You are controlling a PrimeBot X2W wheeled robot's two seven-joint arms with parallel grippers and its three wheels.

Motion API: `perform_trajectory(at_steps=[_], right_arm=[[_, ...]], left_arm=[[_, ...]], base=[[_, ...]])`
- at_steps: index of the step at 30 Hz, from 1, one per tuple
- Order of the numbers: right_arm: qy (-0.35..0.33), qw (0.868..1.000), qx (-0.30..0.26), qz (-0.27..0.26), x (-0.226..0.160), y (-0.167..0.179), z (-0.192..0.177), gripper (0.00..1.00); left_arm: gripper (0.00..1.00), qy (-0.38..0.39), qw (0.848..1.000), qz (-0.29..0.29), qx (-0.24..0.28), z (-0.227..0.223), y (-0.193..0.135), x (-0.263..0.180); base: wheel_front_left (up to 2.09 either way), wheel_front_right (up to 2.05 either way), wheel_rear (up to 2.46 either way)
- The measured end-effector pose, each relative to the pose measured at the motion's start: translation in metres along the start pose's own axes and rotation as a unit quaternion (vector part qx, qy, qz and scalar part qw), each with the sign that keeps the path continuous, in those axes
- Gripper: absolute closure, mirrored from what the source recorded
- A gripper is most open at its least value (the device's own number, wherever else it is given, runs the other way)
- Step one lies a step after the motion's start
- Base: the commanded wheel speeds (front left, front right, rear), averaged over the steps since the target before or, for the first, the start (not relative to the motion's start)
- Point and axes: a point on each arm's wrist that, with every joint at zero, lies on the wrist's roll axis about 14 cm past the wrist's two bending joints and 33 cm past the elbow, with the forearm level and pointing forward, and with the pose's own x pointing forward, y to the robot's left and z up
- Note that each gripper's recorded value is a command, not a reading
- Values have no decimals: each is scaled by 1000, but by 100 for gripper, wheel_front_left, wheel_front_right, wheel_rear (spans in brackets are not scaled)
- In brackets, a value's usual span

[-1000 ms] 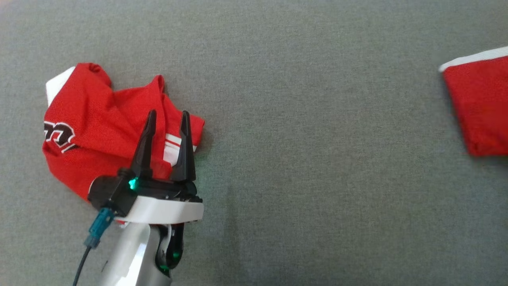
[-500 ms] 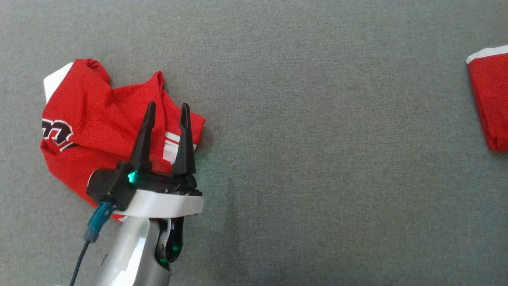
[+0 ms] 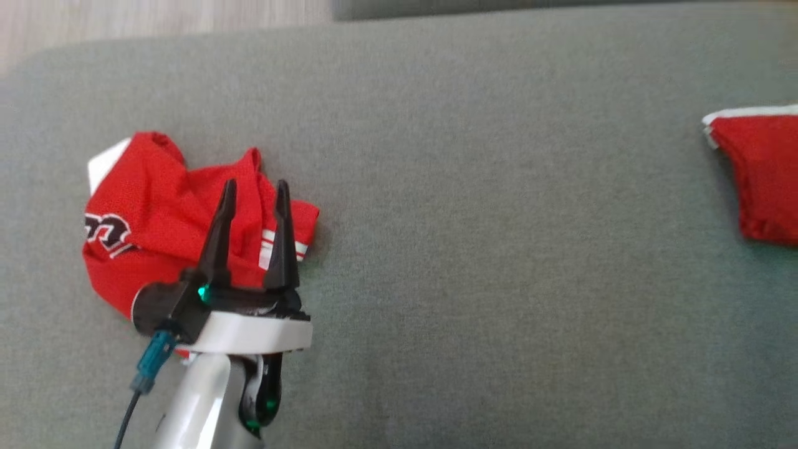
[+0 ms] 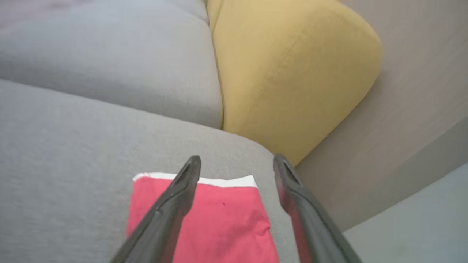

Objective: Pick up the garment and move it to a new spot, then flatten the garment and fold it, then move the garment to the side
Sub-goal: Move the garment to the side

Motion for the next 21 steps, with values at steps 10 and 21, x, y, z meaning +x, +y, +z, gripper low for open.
perform_trajectory(at_steps=[10, 21], right_arm=[[-218, 964, 141, 61, -71, 55, 119, 0], [-239, 935, 238, 111, -117, 107, 107, 0]], left_arm=[[0, -35, 999, 13, 4, 29, 0, -29], [0, -37, 999, 13, 2, 31, -2, -46]], base=[[0, 0, 0], [0, 0, 0]])
